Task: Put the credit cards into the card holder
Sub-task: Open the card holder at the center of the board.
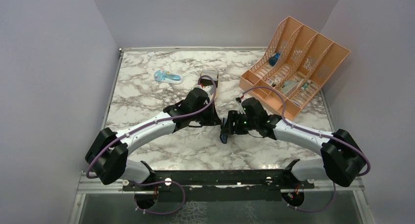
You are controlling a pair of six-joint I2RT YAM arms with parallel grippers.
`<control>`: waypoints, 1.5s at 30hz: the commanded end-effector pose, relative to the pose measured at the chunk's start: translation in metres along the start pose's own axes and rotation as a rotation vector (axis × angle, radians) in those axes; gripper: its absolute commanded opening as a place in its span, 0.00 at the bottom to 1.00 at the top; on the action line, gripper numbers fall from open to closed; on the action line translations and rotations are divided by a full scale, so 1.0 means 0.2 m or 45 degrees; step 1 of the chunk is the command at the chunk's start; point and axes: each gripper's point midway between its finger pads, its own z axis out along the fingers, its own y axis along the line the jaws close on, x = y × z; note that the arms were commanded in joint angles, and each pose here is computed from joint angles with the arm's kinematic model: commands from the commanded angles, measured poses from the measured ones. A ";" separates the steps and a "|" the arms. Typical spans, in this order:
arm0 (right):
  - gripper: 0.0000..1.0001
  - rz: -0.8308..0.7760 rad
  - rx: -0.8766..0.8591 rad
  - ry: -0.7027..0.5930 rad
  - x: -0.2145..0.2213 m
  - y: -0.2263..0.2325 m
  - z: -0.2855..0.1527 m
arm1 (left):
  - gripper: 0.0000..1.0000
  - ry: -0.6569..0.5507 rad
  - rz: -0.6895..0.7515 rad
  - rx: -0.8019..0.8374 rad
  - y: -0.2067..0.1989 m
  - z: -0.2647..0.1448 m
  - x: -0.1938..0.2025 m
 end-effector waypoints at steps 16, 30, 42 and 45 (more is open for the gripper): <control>0.27 -0.012 0.264 -0.086 -0.04 -0.18 -0.05 | 0.00 -0.082 0.065 -0.183 0.13 -0.06 -0.04; 0.25 -0.029 0.458 -0.070 0.04 -0.36 -0.10 | 0.00 -0.035 0.051 -0.305 0.31 -0.04 0.07; 0.40 -0.036 0.618 -0.097 -0.01 -0.42 -0.21 | 0.00 0.002 0.049 -0.308 0.34 -0.02 0.13; 0.40 -0.036 0.615 -0.121 -0.06 -0.37 -0.25 | 0.00 -0.004 0.048 -0.288 0.33 -0.02 0.13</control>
